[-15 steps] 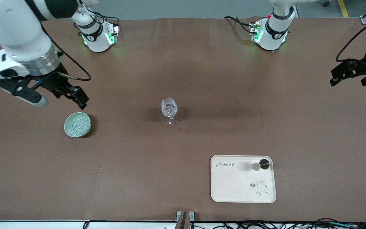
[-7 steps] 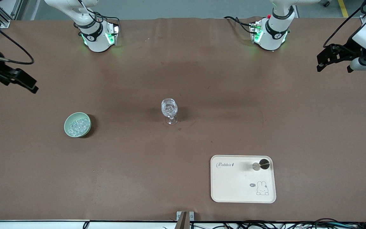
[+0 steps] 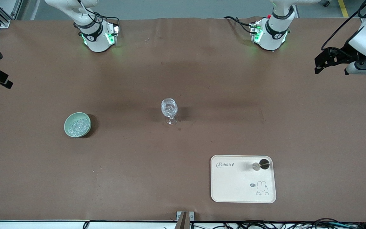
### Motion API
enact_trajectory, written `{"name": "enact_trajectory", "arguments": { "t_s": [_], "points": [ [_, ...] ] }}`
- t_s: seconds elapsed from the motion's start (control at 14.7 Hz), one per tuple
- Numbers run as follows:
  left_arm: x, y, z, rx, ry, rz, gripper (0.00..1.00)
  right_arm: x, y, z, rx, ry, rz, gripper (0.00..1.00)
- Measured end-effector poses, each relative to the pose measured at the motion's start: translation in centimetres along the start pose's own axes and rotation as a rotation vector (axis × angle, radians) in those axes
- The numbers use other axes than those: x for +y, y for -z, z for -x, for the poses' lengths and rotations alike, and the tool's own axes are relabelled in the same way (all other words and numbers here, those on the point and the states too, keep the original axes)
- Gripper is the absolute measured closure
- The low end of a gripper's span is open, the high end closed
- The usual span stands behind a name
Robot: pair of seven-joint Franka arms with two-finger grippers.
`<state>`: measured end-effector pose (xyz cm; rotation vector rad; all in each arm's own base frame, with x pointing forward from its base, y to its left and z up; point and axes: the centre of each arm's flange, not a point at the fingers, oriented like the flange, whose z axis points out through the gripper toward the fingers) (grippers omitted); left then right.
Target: Pour wine and add ice with both arms
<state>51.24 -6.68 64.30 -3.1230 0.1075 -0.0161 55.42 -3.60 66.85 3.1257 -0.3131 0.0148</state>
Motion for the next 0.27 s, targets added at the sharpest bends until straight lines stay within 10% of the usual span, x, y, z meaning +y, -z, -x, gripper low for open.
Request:
{"name": "enact_trajectory", "arguments": {
  "t_s": [0.27],
  "points": [
    [0.0, 0.19, -0.01, 0.004, 0.001, 0.0, 0.0, -0.18, 0.0, 0.05, -0.001, 0.005, 0.0, 0.0]
  ]
}}
